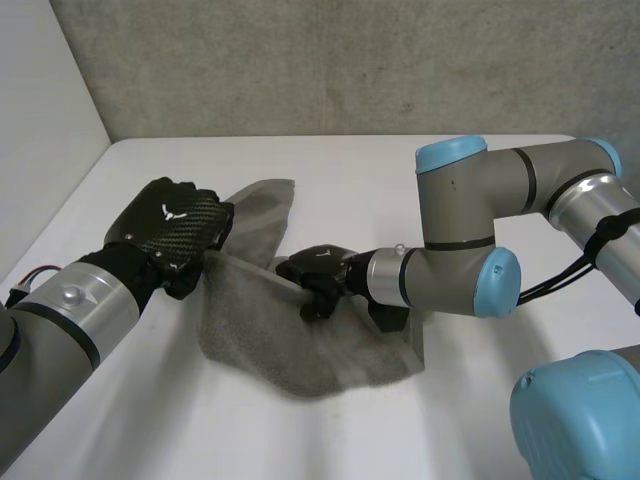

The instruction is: Fold the towel.

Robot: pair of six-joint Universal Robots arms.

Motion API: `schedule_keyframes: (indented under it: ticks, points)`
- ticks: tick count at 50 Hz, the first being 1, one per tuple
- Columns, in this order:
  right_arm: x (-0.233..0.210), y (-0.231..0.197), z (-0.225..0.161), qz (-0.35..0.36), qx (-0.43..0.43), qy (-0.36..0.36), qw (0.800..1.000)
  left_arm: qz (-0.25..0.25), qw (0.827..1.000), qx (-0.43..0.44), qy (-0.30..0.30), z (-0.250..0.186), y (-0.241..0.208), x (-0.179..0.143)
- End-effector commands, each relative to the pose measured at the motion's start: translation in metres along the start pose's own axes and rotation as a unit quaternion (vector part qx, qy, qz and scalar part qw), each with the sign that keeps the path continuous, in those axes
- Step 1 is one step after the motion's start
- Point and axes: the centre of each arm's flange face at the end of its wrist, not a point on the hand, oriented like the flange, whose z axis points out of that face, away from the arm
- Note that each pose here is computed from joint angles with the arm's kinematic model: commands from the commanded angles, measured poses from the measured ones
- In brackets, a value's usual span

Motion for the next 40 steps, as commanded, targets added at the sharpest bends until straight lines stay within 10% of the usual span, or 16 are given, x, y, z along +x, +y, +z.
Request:
schedule_keyframes:
  ticks: [1, 18, 31, 40]
  points:
    - [0.007, -0.02, -0.022, -0.009, 0.012, 0.026, 1.0, -0.004, 1.0, -0.028, 0.013, 0.012, 0.016, 0.005]
    - [0.013, -0.021, -0.165, -0.116, -0.02, 0.22, 0.968, -0.057, 0.996, -0.018, 0.073, 0.034, 0.008, 0.044]
    - [0.004, 0.004, -0.161, -0.142, -0.073, 0.222, 0.962, -0.063, 0.989, -0.06, 0.116, 0.064, 0.038, 0.079]
    - [0.054, -0.046, -0.12, -0.217, -0.003, 0.298, 0.93, -0.032, 0.999, 0.028, 0.002, 0.144, -0.003, 0.043]
